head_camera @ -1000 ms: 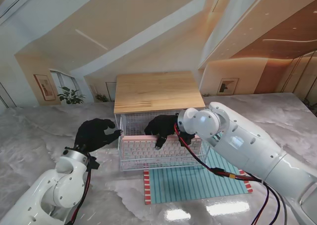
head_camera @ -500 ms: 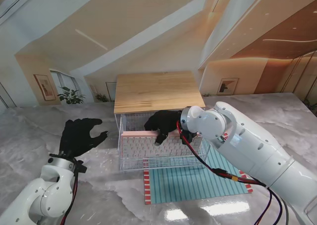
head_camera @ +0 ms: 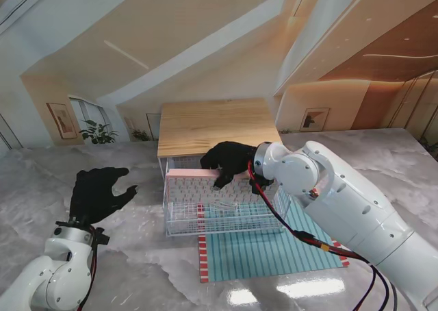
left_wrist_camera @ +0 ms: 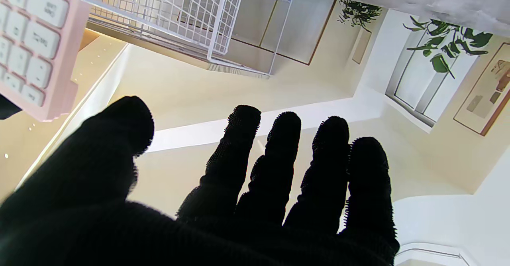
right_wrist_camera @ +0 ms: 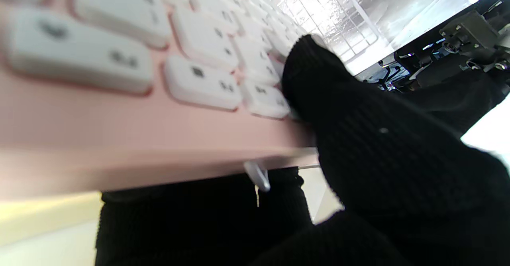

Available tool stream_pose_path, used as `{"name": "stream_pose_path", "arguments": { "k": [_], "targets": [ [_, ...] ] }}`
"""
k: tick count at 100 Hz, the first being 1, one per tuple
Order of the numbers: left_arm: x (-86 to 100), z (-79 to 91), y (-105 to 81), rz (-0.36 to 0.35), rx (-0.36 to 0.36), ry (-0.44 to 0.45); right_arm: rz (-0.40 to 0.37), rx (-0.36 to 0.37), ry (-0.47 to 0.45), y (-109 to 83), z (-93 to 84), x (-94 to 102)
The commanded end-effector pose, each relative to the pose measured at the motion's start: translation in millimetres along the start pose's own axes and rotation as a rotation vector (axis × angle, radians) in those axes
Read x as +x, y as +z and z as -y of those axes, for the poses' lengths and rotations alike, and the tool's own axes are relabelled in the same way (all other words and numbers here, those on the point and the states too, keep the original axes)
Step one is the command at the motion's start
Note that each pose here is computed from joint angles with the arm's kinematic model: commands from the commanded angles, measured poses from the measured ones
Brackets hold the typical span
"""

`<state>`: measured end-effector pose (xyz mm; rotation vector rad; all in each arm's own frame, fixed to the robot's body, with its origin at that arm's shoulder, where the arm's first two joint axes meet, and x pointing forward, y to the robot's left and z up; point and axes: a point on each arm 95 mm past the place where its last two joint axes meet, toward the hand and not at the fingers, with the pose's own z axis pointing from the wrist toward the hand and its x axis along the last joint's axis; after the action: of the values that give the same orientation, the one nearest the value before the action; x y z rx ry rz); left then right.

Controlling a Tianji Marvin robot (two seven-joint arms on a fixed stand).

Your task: Unroll the mouse pad and set up the keyboard and mouse from the tabletop organizer

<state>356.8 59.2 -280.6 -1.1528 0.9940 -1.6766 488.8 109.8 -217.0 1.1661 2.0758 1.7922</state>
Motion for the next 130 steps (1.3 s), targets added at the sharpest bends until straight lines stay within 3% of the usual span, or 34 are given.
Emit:
{"name": "stream_pose_path", "arguments": {
  "k": [1,44,77,130],
  "targets": [
    [0.1,-5.0,-4.7,0.003,-0.02,-0.006,-0.031,-0.019,-0.019,-1.0,-6.2,10.6],
    [-0.1,-4.8,-11.3,0.021,-0.013,-0.004,-0.049,-0.104,0.0,-12.5,-32.2,22.4],
    [-2.5,-2.6,-14.1,0.027,-0.004,0.003,-0.086,-0.137,0.173,-14.2,-47.6,30.8],
    [-4.5,-1.6,-15.8,0.031,0.003,0.002,-0.174,-0.155,0.303,-23.7,-83.7,56.7]
  ]
}}
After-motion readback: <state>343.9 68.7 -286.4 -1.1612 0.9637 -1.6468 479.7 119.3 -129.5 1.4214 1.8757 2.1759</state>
